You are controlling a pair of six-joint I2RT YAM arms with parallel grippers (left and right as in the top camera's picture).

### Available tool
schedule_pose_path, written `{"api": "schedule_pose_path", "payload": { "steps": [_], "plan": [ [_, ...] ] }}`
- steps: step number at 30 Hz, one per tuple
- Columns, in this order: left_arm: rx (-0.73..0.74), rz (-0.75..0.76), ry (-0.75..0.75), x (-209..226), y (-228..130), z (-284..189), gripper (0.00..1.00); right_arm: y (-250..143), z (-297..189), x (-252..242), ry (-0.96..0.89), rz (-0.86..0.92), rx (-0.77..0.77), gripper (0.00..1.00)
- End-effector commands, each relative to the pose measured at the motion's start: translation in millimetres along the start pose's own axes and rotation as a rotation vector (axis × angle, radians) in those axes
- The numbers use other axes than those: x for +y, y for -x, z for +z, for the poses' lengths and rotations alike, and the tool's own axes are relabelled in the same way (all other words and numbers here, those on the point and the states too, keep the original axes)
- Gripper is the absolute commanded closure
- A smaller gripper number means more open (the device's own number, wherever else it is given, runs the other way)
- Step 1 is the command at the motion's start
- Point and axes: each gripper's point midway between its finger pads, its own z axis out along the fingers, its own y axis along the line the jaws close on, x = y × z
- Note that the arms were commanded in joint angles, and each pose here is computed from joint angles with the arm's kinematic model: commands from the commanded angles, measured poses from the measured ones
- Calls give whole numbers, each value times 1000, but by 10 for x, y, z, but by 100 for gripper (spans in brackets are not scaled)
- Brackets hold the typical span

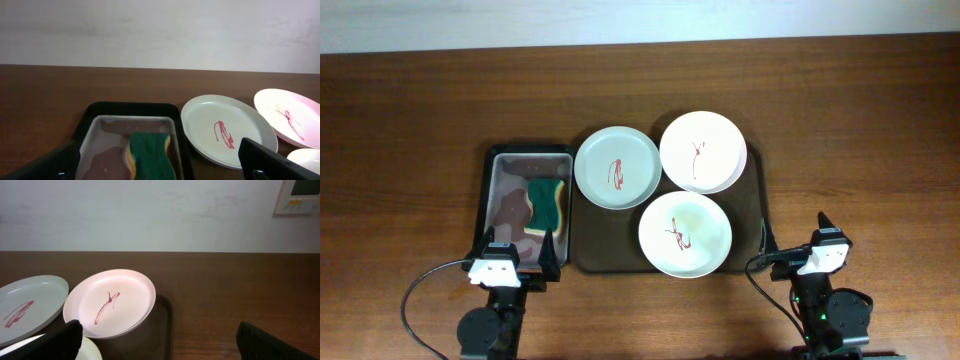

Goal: Clean dirty plates on tray and stack at the side

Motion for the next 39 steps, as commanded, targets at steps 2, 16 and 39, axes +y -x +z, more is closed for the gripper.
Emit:
{"api": "schedule_pose_path", "payload": {
  "steps": [2, 16, 39],
  "plan": [
    [0, 19, -9, -11, -18, 2, 1, -23, 1, -4, -5, 4, 3, 1],
    [-31, 17, 16, 16, 241, -29, 1, 21, -30, 106, 56, 92, 27, 1],
    [826, 5, 21, -113, 527, 522, 1, 481, 263, 417, 204, 97, 875, 1]
  ]
}}
